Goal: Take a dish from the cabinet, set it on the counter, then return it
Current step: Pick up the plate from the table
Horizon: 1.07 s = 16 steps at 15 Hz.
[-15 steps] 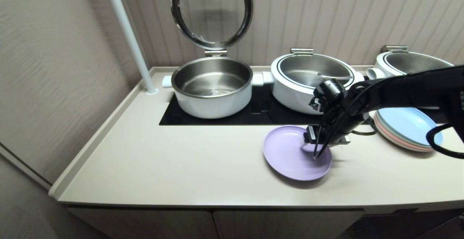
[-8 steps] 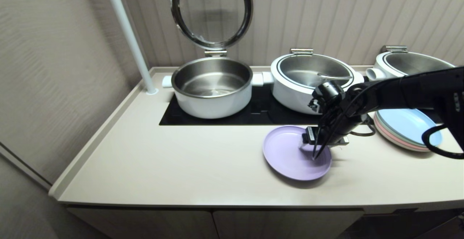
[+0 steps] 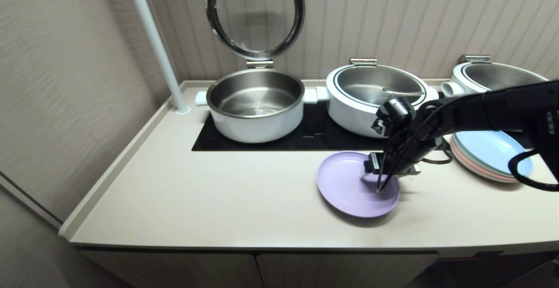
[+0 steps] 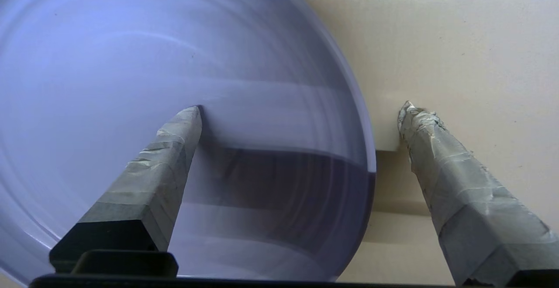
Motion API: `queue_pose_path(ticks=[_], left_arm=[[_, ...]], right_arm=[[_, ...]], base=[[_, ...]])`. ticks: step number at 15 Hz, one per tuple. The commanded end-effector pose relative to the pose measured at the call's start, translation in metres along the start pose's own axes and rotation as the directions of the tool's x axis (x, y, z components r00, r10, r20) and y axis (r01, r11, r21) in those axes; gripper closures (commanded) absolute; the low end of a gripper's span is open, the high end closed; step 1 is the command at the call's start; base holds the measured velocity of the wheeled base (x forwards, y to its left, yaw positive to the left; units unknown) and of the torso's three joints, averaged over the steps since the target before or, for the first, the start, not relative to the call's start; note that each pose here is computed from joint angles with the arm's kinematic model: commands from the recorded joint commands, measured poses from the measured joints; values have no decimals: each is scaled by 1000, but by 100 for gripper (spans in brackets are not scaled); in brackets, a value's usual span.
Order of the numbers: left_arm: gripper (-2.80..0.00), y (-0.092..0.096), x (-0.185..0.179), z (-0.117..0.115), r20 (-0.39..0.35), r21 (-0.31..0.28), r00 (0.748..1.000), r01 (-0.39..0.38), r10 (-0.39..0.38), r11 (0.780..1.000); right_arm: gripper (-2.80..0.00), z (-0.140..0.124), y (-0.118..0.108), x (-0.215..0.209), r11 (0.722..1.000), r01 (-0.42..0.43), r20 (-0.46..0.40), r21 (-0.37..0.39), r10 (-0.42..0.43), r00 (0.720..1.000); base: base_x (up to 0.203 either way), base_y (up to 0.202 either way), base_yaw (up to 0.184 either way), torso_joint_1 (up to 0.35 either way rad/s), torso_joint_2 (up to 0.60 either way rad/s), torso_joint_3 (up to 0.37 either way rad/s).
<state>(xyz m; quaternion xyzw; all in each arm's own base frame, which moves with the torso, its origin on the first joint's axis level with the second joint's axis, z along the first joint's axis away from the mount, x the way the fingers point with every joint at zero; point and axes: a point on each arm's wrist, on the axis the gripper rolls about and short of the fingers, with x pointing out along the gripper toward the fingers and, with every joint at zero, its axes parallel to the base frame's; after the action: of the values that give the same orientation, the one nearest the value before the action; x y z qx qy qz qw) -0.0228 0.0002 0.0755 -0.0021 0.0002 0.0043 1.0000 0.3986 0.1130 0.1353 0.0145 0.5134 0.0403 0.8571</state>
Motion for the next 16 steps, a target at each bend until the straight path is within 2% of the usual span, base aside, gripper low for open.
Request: queue_pose_path(ticks=[1,11,12,16], left_arm=[[0,0,0,0,0,0,1000,-1,1,1000],[0,0,0,0,0,0,1000,-1,1,1000],[0,0,0,0,0,0,1000,-1,1,1000],[0,0,0,0,0,0,1000,-1,1,1000]], right_arm=[[-280,1,0,-2,1000,0,4,1,0,1000],[-280,2,-1,-6,1000,0,15,1,0,1000],[0,2,-1,-6,1000,1,16,1,-1,1000],[0,3,-2,-9,1000,16,26,1,-16,1000]], base=[[0,0,0,0,0,0],[0,0,0,0,0,0],[0,0,0,0,0,0],[0,0,0,0,0,0]])
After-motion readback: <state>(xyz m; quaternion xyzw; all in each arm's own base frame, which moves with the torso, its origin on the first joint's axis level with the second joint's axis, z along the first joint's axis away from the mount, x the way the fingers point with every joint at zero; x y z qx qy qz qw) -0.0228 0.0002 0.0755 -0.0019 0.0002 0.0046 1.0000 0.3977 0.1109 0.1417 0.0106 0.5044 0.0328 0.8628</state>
